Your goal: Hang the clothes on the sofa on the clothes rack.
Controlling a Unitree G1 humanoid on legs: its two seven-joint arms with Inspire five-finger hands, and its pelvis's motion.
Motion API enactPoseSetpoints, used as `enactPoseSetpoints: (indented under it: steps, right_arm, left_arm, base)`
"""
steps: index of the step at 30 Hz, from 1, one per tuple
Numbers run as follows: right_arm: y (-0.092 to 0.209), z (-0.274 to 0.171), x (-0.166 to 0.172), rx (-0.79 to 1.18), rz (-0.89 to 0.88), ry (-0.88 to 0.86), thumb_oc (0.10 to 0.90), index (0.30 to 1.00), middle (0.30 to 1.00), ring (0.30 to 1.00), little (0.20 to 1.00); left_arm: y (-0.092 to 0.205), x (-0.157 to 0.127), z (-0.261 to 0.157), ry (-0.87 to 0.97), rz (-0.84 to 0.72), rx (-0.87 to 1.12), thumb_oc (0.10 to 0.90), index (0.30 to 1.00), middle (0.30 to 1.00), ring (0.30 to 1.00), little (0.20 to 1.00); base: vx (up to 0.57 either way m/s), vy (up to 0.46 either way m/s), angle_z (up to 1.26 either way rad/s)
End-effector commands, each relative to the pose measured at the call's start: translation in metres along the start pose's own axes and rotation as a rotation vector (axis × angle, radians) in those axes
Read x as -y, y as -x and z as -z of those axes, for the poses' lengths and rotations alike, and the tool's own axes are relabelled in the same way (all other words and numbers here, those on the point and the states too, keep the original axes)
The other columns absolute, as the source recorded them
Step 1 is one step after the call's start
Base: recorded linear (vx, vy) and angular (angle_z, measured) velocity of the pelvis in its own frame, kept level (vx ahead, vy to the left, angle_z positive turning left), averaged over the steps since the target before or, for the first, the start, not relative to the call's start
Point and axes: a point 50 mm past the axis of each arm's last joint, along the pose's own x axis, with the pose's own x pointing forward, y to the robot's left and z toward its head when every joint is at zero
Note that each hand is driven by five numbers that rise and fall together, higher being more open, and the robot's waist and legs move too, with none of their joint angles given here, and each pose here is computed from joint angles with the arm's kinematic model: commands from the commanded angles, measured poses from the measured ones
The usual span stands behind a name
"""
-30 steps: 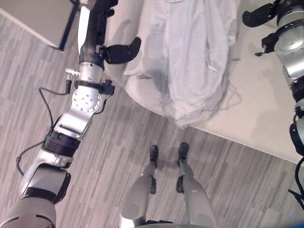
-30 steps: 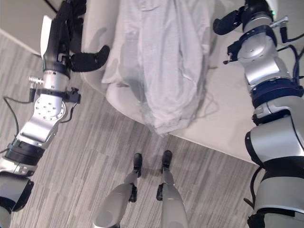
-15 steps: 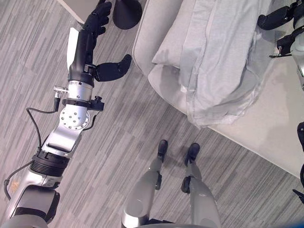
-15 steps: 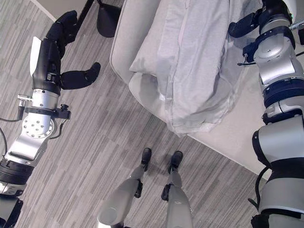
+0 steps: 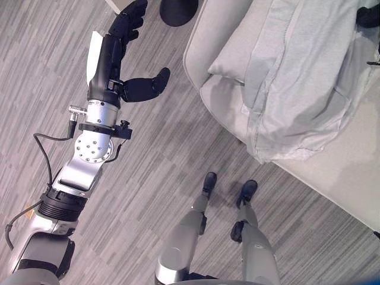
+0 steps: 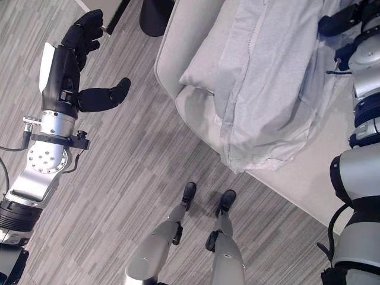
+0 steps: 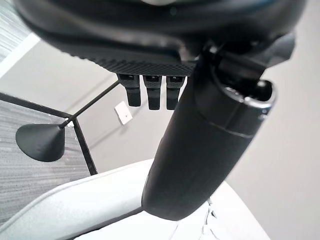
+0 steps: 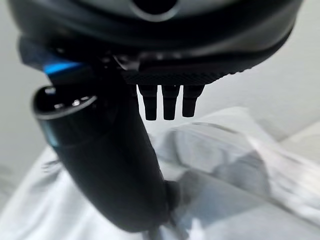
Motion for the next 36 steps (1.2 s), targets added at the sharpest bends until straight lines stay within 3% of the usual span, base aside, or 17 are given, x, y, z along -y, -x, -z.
enactPoseSetpoints:
  steps: [1,2,12,15,20,24,36]
  right_arm:
    - [-0.003,-0.025,0.019,0.123,-0.002,0.012,0.736,0.804,0.804,0.804,0.804]
    - [-0.001,-0.008,0.007,0.054,-0.092,-0.059,0.400,0.300,0.300,0.300,0.300]
    - [0.006,-0.003,-0.009,0.105,-0.089,-0.046,0.400,0.300,0.300,0.300,0.300]
    - [0.026,-0.026,-0.018,0.340,-0.063,-0.038,0.400,0.300,0.300,0.300,0.300]
    - [0.049,-0.027,-0.021,0.451,-0.021,-0.101,0.400,0.300,0.300,0.300,0.300]
    - [0.084,-0.029,-0.048,0.535,-0.084,-0.238,0.400,0.300,0.300,0.300,0.300]
    - [0.117,-0.042,-0.095,0.591,-0.254,-0.275,0.400,0.300,0.300,0.300,0.300]
  left_arm:
    - [0.003,-0.008,-0.041,0.059,-0.014,0.231,0.800,0.900,0.900,0.900,0.900]
    - [0.006,-0.011,-0.042,0.056,-0.003,0.237,0.800,0.900,0.900,0.900,0.900]
    - [0.007,-0.020,-0.035,0.031,-0.061,0.207,0.800,0.900,0.900,0.900,0.900]
    - [0.002,-0.017,-0.036,-0.003,-0.068,0.215,0.800,0.900,0.900,0.900,0.900]
    - [-0.008,-0.012,-0.034,-0.014,-0.062,0.209,0.800,0.900,0.900,0.900,0.900]
    - [-0.022,0.005,-0.006,0.023,-0.002,0.057,0.800,0.900,0.900,0.900,0.900]
    - [-0.049,0.002,0.048,-0.162,-0.044,-0.219,0.800,0.900,0.900,0.900,0.900]
  base:
    - [-0.03,-0.003,0.03]
    - [0.00,0.000,0.00]
    - [-0.01,0.001,0.01]
    - [0.01,0.013,-0.02]
    - [-0.02,0.000,-0.12]
    - [-0.07,0.021,-0.53]
    - [-0.06,-0.018,-0.49]
